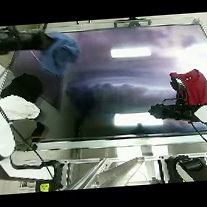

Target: Fold the shirts.

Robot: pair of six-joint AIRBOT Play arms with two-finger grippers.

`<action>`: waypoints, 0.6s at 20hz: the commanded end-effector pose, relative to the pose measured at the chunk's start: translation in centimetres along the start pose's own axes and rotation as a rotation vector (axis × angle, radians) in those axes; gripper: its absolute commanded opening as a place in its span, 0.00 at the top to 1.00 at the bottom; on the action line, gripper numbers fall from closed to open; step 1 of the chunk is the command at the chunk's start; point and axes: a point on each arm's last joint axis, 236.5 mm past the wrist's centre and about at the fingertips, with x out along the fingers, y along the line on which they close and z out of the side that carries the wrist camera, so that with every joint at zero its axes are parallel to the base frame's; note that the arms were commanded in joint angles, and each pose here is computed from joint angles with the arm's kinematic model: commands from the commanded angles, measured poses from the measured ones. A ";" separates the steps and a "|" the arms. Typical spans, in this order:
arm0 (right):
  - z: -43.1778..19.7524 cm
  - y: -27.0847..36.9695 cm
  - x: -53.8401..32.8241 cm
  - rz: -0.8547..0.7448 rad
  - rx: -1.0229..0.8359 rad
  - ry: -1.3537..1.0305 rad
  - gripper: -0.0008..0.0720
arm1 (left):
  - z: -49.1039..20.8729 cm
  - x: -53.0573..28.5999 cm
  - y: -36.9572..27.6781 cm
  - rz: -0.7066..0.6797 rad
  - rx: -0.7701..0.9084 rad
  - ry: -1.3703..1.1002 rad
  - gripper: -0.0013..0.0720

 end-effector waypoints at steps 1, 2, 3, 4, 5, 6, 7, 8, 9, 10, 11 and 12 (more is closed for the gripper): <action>-0.4 0.0 0.0 -0.001 -0.034 0.017 0.97 | -9.5 3.5 -8.3 -0.201 -0.042 0.292 0.94; -0.4 0.0 0.0 -0.001 -0.034 0.016 0.97 | -12.2 4.9 -9.2 -0.213 -0.047 0.359 0.94; -0.4 0.0 0.0 0.000 -0.035 0.016 0.97 | -15.0 6.3 -9.8 -0.219 -0.056 0.425 0.94; -0.4 0.0 0.0 -0.001 -0.037 0.016 0.97 | -17.6 7.5 -10.5 -0.230 -0.067 0.485 0.94; -0.4 0.0 0.0 -0.001 -0.037 0.016 0.97 | -19.7 8.4 -11.1 -0.237 -0.078 0.526 0.94; -0.4 0.0 0.0 0.000 -0.037 0.017 0.96 | -21.3 9.3 -11.3 -0.236 -0.089 0.552 0.94; -0.4 0.0 0.0 0.000 -0.037 0.017 0.95 | -22.8 10.0 -11.6 -0.235 -0.096 0.572 0.94; -0.4 0.0 0.0 0.000 -0.037 0.016 0.95 | -23.8 10.5 -11.7 -0.233 -0.104 0.584 0.94; -0.4 0.0 0.0 0.000 -0.037 0.017 0.95 | -24.5 10.8 -11.7 -0.229 -0.109 0.594 0.91; -0.4 0.0 0.0 0.000 -0.037 0.017 0.78 | -24.9 10.8 -11.5 -0.226 -0.115 0.601 0.58; -0.4 0.0 0.0 0.001 -0.037 0.017 0.54 | -24.9 10.8 -11.3 -0.223 -0.115 0.603 0.33; -0.4 0.3 0.0 0.010 -0.033 0.017 0.47 | -24.6 10.6 -10.8 -0.219 -0.120 0.595 0.00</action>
